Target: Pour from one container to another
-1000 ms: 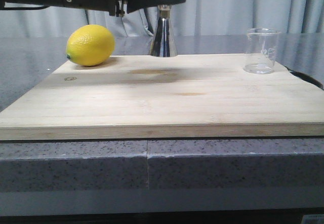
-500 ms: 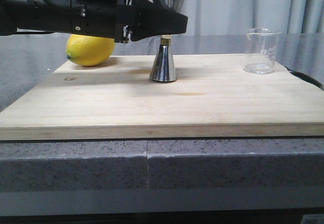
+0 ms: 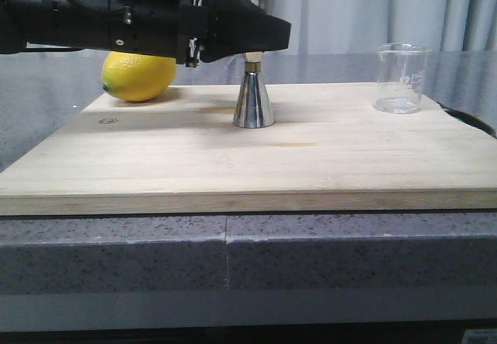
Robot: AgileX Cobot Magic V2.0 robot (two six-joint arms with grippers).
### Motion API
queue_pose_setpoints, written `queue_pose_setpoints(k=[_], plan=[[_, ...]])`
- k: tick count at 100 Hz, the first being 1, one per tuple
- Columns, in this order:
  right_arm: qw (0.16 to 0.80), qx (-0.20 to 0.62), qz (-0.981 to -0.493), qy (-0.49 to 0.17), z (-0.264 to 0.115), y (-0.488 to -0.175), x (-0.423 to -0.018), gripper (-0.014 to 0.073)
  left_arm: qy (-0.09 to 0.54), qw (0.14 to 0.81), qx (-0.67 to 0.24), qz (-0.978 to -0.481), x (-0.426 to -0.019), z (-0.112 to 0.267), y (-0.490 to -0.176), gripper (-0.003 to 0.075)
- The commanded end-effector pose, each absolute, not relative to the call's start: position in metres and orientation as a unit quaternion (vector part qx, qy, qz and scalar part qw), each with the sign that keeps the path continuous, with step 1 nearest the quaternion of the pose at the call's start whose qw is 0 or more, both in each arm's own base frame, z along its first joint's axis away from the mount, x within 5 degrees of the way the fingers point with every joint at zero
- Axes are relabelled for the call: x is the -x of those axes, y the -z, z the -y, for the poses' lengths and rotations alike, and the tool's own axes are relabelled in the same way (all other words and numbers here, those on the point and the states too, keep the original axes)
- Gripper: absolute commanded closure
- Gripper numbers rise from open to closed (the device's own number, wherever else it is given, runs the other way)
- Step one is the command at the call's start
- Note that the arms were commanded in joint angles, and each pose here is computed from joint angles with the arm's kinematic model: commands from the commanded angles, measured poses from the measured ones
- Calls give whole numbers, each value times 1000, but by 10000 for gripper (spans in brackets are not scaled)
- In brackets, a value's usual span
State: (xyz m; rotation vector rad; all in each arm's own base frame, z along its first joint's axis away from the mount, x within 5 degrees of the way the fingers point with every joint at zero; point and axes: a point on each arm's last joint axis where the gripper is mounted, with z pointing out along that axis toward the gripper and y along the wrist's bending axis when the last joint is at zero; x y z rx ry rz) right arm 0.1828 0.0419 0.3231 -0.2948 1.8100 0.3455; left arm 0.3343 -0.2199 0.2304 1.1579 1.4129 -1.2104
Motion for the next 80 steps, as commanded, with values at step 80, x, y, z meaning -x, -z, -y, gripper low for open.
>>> queue_pose_setpoints(k=[80], plan=[[611, 129, -770, -134, -39, -333, -182, 27, 253, 439, -541, -672, -280, 172, -342, 233]])
